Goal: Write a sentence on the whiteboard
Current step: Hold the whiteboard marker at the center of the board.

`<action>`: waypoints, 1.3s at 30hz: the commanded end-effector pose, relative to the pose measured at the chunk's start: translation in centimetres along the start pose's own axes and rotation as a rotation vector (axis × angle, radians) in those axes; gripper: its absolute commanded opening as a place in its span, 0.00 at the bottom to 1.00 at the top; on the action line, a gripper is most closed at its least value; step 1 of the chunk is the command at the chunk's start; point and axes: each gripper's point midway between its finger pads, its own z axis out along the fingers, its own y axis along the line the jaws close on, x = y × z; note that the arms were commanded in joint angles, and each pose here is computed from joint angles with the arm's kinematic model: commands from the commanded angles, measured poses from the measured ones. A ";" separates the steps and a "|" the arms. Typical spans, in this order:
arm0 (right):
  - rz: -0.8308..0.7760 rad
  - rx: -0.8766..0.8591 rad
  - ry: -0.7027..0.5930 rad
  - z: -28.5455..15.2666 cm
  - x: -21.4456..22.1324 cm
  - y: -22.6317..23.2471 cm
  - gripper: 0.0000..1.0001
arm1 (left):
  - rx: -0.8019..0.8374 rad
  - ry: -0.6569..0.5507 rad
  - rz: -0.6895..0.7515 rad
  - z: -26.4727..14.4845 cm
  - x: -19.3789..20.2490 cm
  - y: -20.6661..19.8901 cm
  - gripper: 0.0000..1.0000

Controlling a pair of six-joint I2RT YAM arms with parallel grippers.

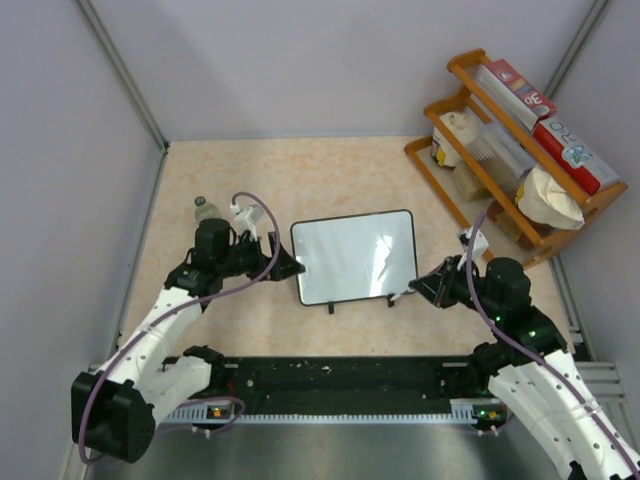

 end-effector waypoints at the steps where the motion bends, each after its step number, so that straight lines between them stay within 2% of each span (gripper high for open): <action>1: -0.059 -0.013 -0.100 0.0 -2.9 0.7 0.00 | 0.083 -0.085 0.039 0.5 -3.3 -0.6 0.98; 6: -0.083 -0.057 -0.099 0.5 -3.2 1.4 0.00 | 0.078 -0.081 0.018 0.7 -4.4 0.7 0.98; 13: -0.090 -0.097 -0.114 1.8 -4.7 2.1 0.00 | 0.009 -0.172 -0.031 0.2 -5.1 4.2 0.98; 14: -0.095 -0.107 -0.127 2.0 -5.1 2.3 0.00 | 0.024 -0.211 -0.001 0.1 -5.8 4.0 0.98; 17: -0.094 -0.120 -0.137 2.4 -5.6 2.6 0.00 | 0.051 -0.224 0.004 0.6 -5.5 4.3 0.98; 22: -0.094 -0.138 -0.118 3.1 -5.5 3.3 0.00 | 0.100 -0.183 -0.005 1.5 -4.8 4.6 0.98; 30: -0.113 -0.177 -0.106 4.2 -5.0 4.9 0.00 | 0.118 -0.201 0.045 1.9 -4.8 4.9 0.98; 34: -0.107 -0.238 -0.097 4.9 -4.5 6.1 0.00 | 0.194 -0.232 0.081 2.1 -5.0 4.1 0.96; 39: -0.112 -0.287 -0.088 5.7 -4.2 7.1 0.00 | 0.315 -0.199 0.095 2.6 -4.5 3.0 0.93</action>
